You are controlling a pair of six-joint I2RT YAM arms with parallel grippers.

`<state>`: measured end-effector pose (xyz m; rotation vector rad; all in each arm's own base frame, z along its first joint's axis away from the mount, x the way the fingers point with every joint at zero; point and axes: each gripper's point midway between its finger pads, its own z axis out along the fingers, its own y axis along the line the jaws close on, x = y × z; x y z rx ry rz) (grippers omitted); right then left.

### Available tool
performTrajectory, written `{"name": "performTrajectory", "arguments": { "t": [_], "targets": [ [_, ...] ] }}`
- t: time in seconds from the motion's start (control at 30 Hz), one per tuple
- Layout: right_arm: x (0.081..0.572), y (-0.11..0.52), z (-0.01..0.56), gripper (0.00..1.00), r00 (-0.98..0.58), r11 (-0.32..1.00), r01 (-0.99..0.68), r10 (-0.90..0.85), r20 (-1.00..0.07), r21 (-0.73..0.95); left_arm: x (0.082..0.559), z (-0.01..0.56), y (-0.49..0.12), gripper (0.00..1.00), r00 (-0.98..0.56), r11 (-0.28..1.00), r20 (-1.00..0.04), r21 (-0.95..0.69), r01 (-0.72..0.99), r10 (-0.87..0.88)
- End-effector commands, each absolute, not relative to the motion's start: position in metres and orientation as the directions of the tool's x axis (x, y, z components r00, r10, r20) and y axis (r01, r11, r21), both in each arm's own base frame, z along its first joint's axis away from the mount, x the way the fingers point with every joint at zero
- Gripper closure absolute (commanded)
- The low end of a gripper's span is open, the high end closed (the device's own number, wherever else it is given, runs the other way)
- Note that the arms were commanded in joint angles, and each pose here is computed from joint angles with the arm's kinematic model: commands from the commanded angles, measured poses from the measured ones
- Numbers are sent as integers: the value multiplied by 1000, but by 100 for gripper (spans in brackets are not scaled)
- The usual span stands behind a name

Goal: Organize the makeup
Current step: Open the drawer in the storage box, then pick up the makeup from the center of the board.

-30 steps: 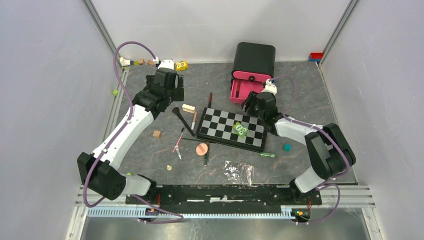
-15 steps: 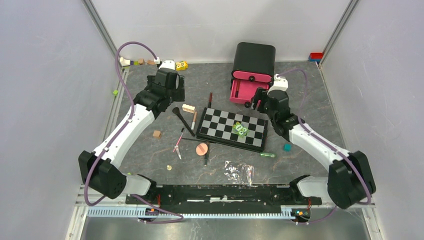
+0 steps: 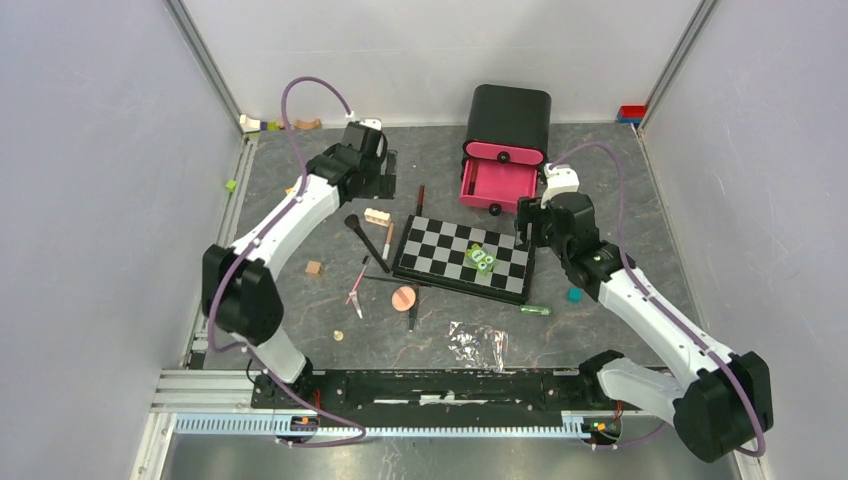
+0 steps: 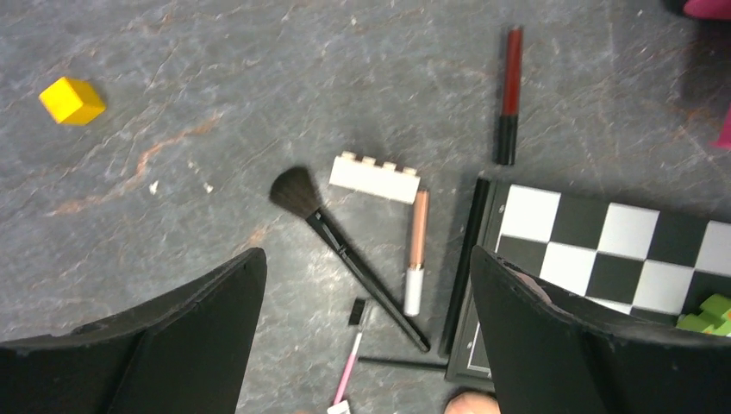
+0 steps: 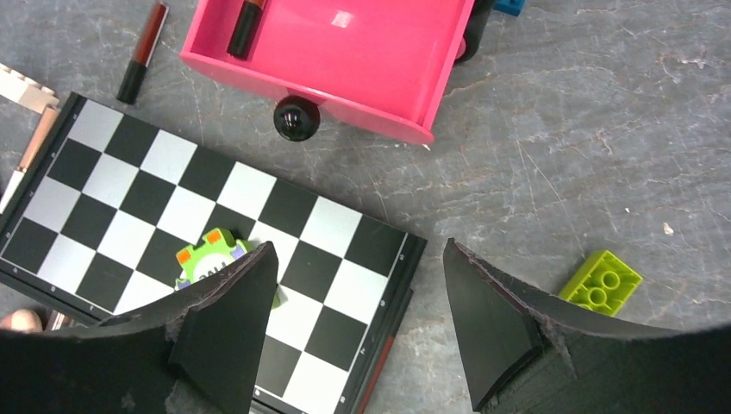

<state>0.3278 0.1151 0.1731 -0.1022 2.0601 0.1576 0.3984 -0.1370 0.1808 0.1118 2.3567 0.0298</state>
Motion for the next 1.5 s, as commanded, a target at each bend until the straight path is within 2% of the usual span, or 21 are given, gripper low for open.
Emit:
{"name": "performTrajectory", "arguments": {
  "t": [0.0,0.13,0.37,0.83,1.27,1.47],
  "targets": [
    [315,108,174,23,-476,985,-173,-62,-877,24,425,193,-168,8,-714,997,-700,-53,61,6],
    [305,109,172,23,-476,981,-191,-53,-878,45,453,178,-183,9,-732,997,-681,-64,47,-9],
    [291,105,162,23,-488,979,-193,-42,-872,61,485,127,-213,19,-802,995,-597,-66,81,26],
    [285,105,152,23,-506,979,-192,-36,-862,72,504,57,-249,25,-848,992,-524,-39,124,85],
    [287,106,155,23,-498,978,-194,-34,-867,72,494,34,-249,46,-879,991,-466,-40,131,97],
    [283,101,156,23,-495,982,-181,-37,-868,62,488,28,-245,62,-885,990,-451,-22,141,116]
  ]
}}
